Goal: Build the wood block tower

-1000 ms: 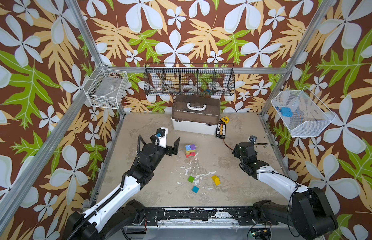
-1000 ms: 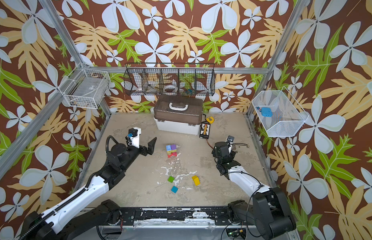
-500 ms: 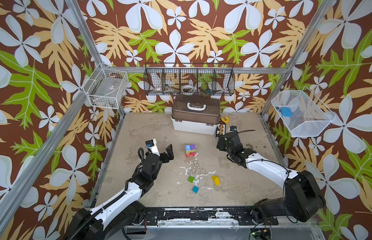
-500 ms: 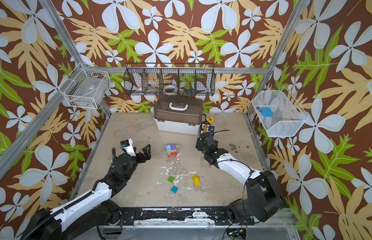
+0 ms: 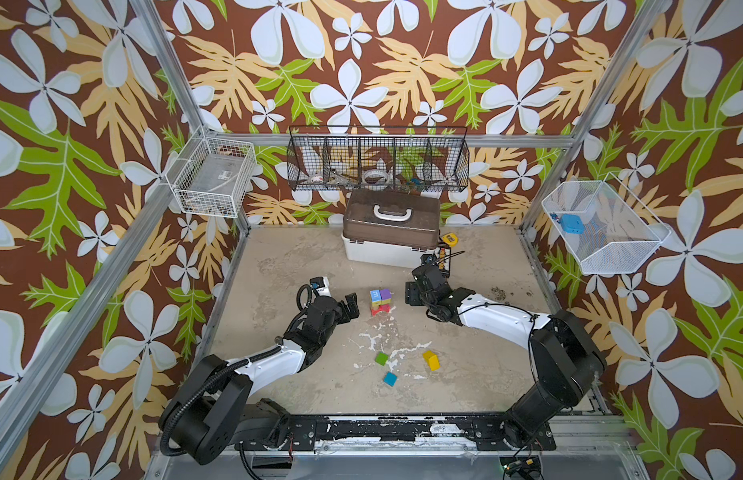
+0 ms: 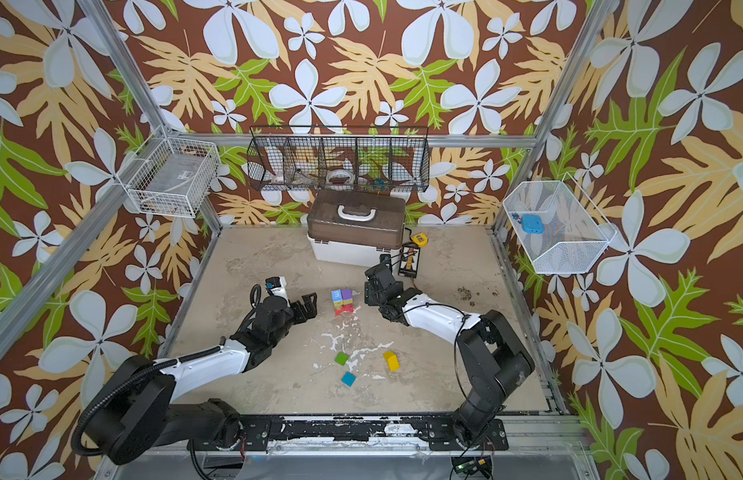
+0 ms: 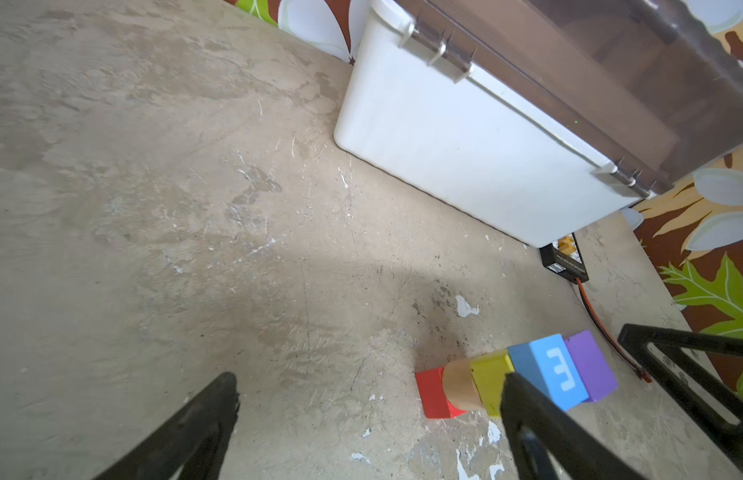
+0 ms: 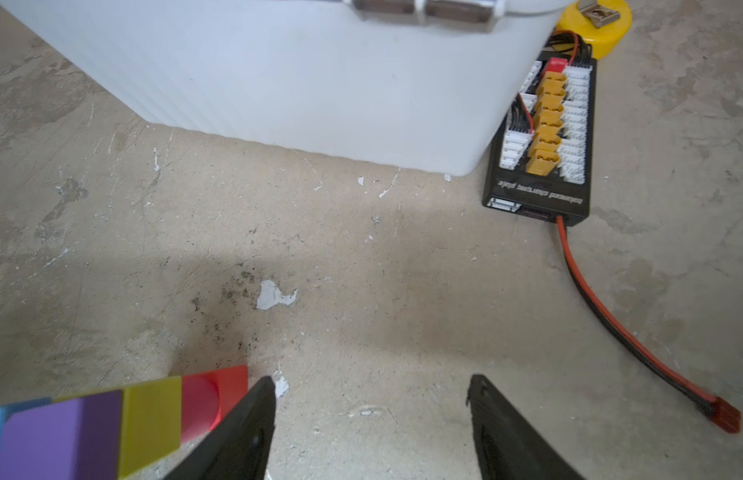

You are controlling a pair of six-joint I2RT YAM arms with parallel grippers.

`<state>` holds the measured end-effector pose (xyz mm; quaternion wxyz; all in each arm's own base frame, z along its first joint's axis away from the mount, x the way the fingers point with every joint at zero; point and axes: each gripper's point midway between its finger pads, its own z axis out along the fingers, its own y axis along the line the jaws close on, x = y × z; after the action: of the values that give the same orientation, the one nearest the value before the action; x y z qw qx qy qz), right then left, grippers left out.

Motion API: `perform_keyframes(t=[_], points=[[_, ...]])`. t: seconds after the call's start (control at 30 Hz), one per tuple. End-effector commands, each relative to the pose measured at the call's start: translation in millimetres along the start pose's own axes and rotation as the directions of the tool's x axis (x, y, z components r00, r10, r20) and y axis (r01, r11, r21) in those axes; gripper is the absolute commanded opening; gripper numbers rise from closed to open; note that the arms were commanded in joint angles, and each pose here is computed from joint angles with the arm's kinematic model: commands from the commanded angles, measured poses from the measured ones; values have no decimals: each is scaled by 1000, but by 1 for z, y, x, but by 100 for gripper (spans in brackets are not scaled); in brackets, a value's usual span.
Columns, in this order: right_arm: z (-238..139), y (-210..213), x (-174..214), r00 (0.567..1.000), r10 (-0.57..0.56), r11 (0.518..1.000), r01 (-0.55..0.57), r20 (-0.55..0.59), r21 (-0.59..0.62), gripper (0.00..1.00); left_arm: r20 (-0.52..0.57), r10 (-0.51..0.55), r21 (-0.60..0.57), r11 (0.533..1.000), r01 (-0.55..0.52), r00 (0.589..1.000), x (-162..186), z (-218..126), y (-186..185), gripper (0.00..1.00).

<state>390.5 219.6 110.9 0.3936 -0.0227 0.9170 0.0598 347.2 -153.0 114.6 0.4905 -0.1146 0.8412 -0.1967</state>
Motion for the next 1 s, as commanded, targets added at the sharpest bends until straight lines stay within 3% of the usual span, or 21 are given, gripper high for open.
perform_keyframes(t=[0.0,0.3,0.97], points=[[-1,9,1,1000,-20,1000,20,-6,-11,73,0,-19,46,999,19,1000,-1,4,-16,100],[-3,24,1,999,-32,998,32,-8,-50,73,-34,11,67,998,-8,999,10,14,-34,100],[0,48,6,997,-76,994,74,-26,-85,72,-64,26,63,998,-22,998,18,24,-37,100]])
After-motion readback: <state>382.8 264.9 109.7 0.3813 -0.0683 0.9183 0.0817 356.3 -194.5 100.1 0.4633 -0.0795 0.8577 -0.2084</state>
